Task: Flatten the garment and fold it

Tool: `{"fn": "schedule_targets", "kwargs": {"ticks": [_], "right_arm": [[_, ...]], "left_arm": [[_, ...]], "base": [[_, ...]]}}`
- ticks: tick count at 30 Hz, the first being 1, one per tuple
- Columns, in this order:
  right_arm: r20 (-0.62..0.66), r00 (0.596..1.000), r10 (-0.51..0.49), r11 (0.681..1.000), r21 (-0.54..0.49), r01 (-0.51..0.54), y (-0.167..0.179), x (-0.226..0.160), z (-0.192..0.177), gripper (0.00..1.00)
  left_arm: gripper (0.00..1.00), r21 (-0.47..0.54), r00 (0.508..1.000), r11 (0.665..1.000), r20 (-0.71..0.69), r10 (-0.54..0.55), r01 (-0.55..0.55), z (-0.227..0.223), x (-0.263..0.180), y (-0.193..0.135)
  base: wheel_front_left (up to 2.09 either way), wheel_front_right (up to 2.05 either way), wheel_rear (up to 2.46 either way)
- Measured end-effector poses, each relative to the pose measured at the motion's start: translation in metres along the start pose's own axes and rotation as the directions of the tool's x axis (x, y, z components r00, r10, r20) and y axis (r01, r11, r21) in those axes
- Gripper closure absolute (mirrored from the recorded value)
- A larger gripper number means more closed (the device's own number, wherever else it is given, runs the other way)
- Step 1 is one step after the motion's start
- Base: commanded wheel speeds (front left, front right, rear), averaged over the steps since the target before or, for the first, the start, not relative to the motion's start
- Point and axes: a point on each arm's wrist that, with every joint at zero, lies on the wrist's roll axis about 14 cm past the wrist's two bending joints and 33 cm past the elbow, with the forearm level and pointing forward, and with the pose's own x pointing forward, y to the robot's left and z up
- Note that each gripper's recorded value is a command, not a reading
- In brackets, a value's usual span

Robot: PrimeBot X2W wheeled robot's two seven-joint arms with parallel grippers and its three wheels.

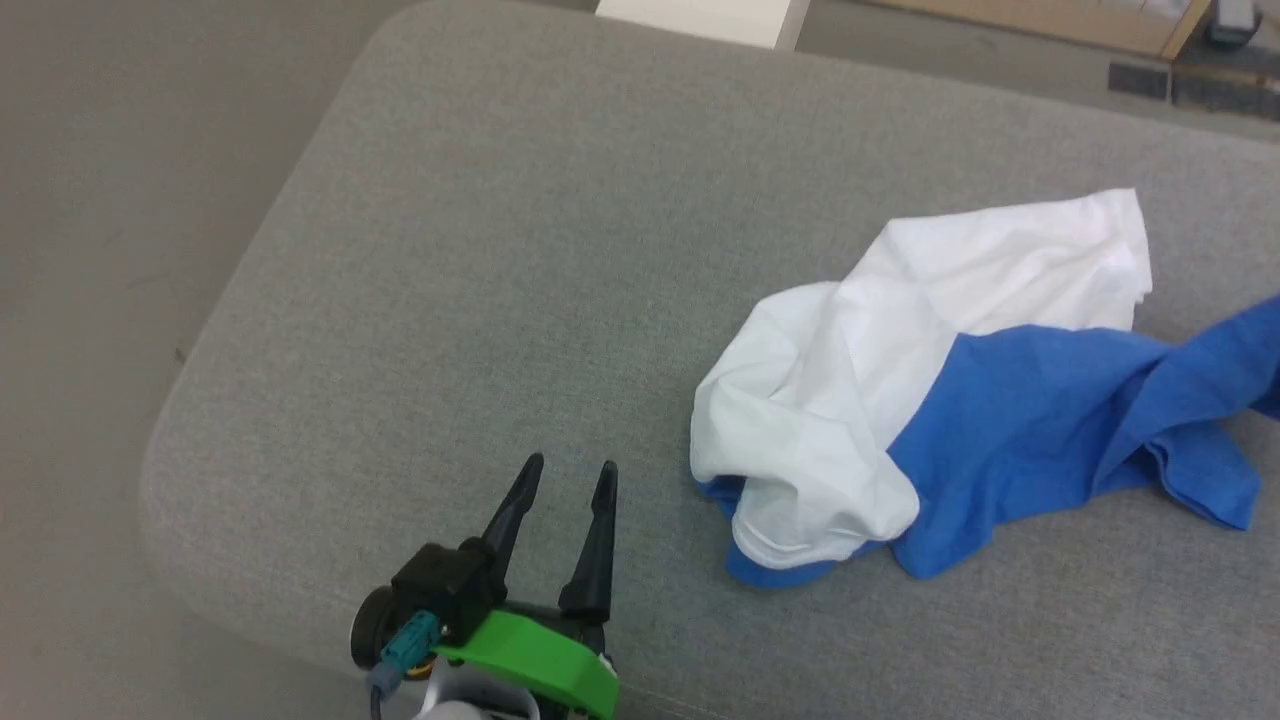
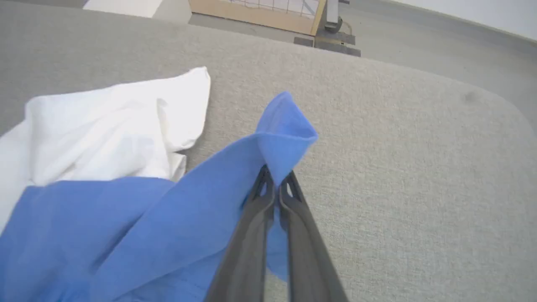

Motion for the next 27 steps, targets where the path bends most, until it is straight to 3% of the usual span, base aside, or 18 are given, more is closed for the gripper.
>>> {"fn": "schedule_targets", "kwargs": {"ticks": [3,6,11,20,23,24,27], "right_arm": [[0.120,0.990,0.080,0.996,-0.057,-0.073,0.034,-0.017,0.048,1.00],[0.249,0.947,0.204,0.975,-0.137,-0.174,0.086,-0.043,0.102,1.00],[0.339,0.841,0.421,0.897,-0.294,-0.331,0.184,-0.089,0.153,1.00],[0.329,0.569,0.754,0.654,-0.461,-0.600,0.359,-0.165,0.174,1.00],[0.285,0.535,0.796,0.601,-0.480,-0.639,0.386,-0.165,0.163,1.00],[0.195,0.507,0.839,0.531,-0.493,-0.689,0.412,-0.160,0.133,1.00],[0.107,0.495,0.862,0.483,-0.466,-0.741,0.433,-0.149,0.099,1.00]], "left_arm": [[0.00,-0.003,1.000,1.000,0.020,0.007,-0.007,0.006,-0.009,0.000],[0.00,-0.007,0.999,1.000,0.040,0.018,-0.017,0.012,-0.019,0.002],[0.00,-0.008,0.996,0.999,0.074,0.042,-0.042,0.021,-0.030,0.009],[0.00,-0.010,0.991,0.997,0.104,0.080,-0.079,0.029,-0.044,0.019],[0.00,-0.011,0.992,0.996,0.096,0.086,-0.085,0.027,-0.048,0.020],[0.00,-0.022,0.991,0.995,0.085,0.103,-0.102,0.023,-0.053,0.023],[0.00,-0.035,0.990,0.992,0.077,0.120,-0.117,0.020,-0.058,0.025]], "base": [[0.00,0.00,0.00],[0.00,0.00,0.00],[0.00,0.00,0.00],[0.00,0.00,0.00],[0.00,0.00,0.00],[0.00,0.00,0.00],[0.00,0.00,0.00]]}}
